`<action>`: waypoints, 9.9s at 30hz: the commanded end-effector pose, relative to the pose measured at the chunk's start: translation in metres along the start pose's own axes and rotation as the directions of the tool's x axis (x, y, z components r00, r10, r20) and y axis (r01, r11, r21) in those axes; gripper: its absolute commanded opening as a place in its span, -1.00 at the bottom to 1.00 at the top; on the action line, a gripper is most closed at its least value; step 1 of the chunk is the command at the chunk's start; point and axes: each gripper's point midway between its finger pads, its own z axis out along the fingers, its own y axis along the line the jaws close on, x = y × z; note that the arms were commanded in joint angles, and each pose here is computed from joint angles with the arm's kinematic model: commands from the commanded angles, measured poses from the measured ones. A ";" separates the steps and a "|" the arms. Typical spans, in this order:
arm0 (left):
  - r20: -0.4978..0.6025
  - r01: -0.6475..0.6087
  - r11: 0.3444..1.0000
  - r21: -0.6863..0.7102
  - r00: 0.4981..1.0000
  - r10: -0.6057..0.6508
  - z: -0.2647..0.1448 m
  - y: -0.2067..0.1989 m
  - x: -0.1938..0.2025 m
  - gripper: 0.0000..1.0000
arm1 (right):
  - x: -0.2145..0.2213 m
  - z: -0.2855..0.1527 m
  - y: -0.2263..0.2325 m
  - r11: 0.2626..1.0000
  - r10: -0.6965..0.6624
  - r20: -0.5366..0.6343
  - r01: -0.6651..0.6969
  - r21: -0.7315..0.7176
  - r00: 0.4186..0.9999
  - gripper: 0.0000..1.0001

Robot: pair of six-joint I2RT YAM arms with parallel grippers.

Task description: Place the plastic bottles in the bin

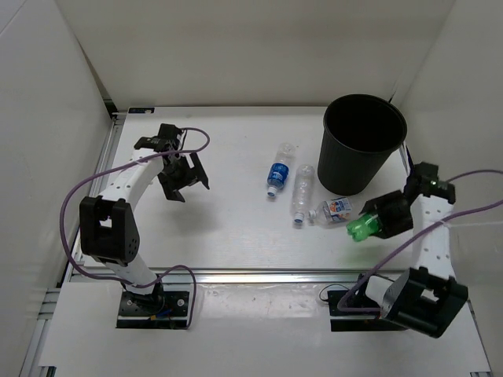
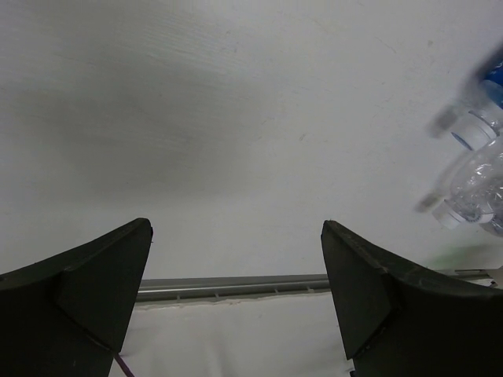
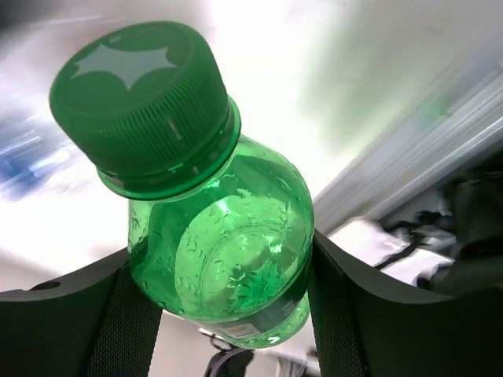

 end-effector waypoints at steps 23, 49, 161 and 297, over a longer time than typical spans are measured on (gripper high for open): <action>-0.016 0.059 0.896 0.440 0.998 -0.058 -0.045 -0.109 -0.046 1.00 | -0.078 -0.192 0.259 0.764 -0.274 0.480 0.491 -0.417 0.833 1.00; -0.266 0.301 0.809 0.505 0.946 -0.186 -0.039 -0.108 -0.040 1.00 | 0.000 0.032 0.068 0.928 -0.053 -0.020 0.042 -0.371 0.998 1.00; -0.050 -0.315 0.841 0.439 0.927 0.373 0.128 -0.254 -0.018 -0.23 | -0.040 -0.199 0.162 0.670 -0.336 0.562 0.611 -0.422 0.756 1.00; 0.729 -0.687 0.253 0.681 0.669 -0.143 -0.211 -0.438 -0.117 -0.19 | 0.045 -0.312 0.153 0.357 -0.423 0.623 0.753 -0.552 0.658 1.00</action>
